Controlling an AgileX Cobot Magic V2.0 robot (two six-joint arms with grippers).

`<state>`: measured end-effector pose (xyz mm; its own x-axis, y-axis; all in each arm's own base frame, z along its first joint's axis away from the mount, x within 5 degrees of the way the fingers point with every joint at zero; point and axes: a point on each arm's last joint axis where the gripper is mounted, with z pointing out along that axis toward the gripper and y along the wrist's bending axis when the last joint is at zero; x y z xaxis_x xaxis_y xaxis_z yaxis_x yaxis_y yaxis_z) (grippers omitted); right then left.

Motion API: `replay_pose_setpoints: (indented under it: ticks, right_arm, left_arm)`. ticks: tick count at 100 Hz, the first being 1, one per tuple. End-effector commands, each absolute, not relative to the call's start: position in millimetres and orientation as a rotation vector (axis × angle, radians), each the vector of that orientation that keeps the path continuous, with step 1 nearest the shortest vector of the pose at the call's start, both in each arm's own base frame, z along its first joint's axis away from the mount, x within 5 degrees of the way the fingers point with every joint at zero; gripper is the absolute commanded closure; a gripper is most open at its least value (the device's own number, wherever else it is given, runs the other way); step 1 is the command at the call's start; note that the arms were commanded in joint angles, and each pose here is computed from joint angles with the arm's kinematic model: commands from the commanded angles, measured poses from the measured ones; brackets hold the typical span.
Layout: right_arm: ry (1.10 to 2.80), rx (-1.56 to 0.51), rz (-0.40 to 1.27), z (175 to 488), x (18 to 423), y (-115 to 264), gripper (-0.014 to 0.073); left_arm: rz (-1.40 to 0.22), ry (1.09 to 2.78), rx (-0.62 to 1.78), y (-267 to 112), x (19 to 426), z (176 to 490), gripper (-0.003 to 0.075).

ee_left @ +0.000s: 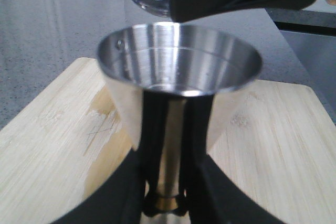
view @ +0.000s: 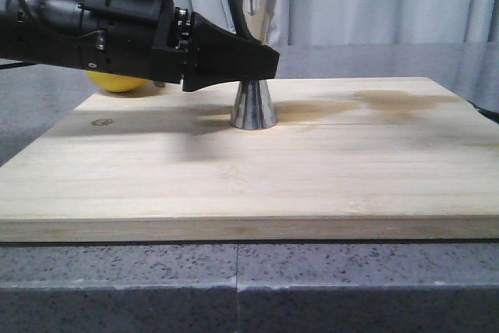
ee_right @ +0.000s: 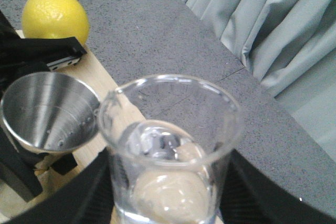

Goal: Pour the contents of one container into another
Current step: 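Tilt the beaker with the right gripper, pouring liquid into the jigger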

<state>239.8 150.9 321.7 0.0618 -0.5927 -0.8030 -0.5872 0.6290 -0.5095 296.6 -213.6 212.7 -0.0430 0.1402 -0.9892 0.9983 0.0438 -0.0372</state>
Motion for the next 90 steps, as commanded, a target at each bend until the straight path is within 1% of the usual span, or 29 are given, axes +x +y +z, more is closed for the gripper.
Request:
replay_pose_setpoints:
  ticks: [1,38,61,90]
  right_arm:
    - [1.456,-0.992,-0.005,349,234,153,0.0295]
    - [1.421,-1.065,-0.080,350,234,153,0.0295]
    - [1.389,-1.108,-0.154,364,234,156,0.0295]
    - [1.387,-1.134,-0.177,364,232,158,0.0295]
  left_arm:
    - [-1.219,1.215,1.190,-217,292,245,0.0596]
    - [-1.219,1.215,1.190,-217,292,245,0.0596]
    - [-1.219,1.215,1.190,-217,292,245,0.0596]
    - [-1.219,1.215,1.190,-217,292,245,0.0596]
